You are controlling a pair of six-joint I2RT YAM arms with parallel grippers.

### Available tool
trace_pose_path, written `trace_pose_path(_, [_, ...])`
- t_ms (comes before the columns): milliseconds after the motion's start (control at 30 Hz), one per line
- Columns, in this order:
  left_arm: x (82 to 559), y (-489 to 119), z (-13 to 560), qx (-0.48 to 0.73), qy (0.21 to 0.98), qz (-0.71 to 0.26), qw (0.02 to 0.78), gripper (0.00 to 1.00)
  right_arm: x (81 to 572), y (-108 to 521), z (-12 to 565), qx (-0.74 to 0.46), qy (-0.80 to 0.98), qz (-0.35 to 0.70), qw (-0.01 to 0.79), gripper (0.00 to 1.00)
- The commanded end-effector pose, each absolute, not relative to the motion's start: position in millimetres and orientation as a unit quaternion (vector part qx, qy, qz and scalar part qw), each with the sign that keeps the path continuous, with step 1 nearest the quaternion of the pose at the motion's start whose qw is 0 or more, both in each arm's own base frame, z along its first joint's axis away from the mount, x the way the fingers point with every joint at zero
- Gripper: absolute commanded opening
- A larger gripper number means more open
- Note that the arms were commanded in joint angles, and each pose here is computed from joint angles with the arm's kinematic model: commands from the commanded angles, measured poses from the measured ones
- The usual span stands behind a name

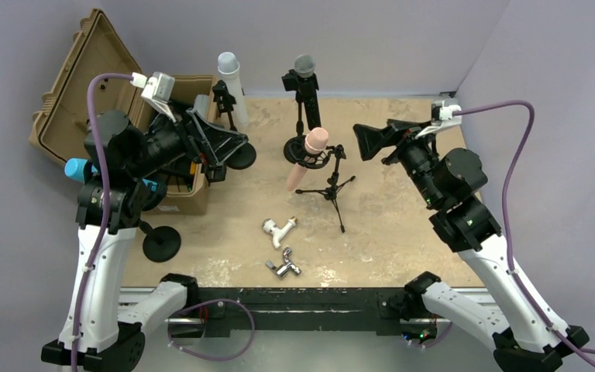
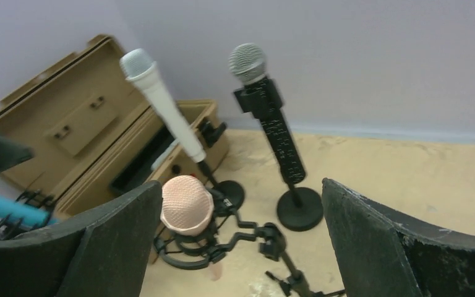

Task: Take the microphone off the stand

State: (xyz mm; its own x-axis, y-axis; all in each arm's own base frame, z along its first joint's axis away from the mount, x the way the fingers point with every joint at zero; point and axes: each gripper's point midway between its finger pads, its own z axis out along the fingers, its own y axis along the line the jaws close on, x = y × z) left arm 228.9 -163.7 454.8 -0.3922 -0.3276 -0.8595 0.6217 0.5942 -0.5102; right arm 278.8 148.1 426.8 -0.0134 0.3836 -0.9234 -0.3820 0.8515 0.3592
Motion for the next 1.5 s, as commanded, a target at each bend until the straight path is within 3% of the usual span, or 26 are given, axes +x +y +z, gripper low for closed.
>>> trace_pose_path(0, [225.6,-172.3,457.2,0.142,0.693,-0.445,0.549,1.00,261.9,204.4,445.0,-0.112,0.614,0.385,0.680,0.99])
trace_pose_path(133, [225.9,-173.4,435.6,0.166,0.698,-0.410,0.563,1.00,270.7,228.8,434.2,-0.112,0.629,0.411,0.650,0.92])
trace_pose_path(500, [220.5,-163.6,390.1,0.189,0.676,-0.365,0.612,1.00,281.1,261.5,404.0,-0.001,0.678,0.382,0.627,0.89])
trace_pose_path(833, [206.8,-168.3,387.8,0.213,0.660,-0.371,0.617,0.99,284.0,268.7,378.0,0.062,0.701,0.336,0.626,0.83])
trace_pose_path(1233, [208.0,-174.2,382.1,0.220,0.665,-0.376,0.607,0.99,289.0,270.0,362.7,0.058,0.711,0.311,0.629,0.67])
trace_pose_path(1467, [210.3,-177.0,376.6,0.222,0.671,-0.375,0.600,0.99,291.7,263.8,352.3,0.065,0.715,0.290,0.633,0.67])
